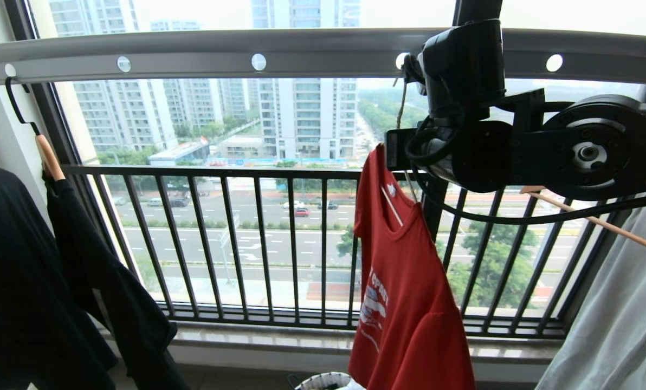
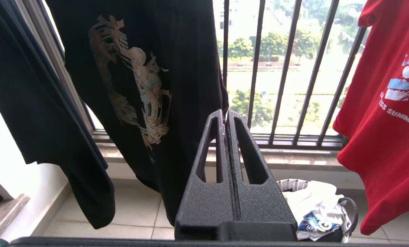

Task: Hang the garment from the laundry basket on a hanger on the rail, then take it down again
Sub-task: Take the clothes off the clothes rack

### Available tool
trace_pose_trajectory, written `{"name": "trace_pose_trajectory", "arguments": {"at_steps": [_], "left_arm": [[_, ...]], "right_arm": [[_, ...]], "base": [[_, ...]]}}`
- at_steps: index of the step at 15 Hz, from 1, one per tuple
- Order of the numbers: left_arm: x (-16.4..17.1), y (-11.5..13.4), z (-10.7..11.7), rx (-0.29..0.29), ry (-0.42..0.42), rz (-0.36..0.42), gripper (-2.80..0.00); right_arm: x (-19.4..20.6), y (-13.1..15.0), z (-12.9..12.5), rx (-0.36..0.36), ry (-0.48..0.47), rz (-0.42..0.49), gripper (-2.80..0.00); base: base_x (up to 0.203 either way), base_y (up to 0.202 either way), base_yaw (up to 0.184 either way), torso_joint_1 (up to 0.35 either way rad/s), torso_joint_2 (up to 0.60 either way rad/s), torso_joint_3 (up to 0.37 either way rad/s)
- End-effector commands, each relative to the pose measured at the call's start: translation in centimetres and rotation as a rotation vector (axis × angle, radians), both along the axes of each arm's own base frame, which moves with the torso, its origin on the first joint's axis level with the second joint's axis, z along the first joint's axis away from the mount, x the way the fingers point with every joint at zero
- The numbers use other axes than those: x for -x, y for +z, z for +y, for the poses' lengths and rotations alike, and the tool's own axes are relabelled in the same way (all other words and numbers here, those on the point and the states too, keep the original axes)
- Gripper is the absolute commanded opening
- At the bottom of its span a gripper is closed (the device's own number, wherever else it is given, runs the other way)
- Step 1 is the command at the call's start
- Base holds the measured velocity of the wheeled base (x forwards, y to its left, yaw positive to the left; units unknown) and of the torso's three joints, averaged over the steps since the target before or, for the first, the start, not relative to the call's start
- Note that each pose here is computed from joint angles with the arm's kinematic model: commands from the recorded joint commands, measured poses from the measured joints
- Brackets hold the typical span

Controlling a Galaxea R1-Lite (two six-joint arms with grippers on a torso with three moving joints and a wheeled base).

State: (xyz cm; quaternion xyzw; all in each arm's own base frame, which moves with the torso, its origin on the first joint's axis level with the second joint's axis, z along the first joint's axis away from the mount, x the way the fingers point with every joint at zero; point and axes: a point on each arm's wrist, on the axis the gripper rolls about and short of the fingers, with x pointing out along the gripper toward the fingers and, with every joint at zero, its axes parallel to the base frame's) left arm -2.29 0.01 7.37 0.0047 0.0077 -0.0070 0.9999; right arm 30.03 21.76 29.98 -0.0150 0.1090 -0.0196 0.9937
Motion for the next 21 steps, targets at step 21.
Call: {"name": "trace_pose_trajectory", "arguments": {"at_steps": [21], "left_arm": [[0.0, 0.0, 0.0, 0.0, 0.0, 0.001, -2.8]], "right_arm": [[1.1, 2.8, -0.2, -0.048, 0.014, -0.074, -2.8]], "base": [[0.0, 0.0, 0.0, 0.0, 0.0, 0.0]]}}
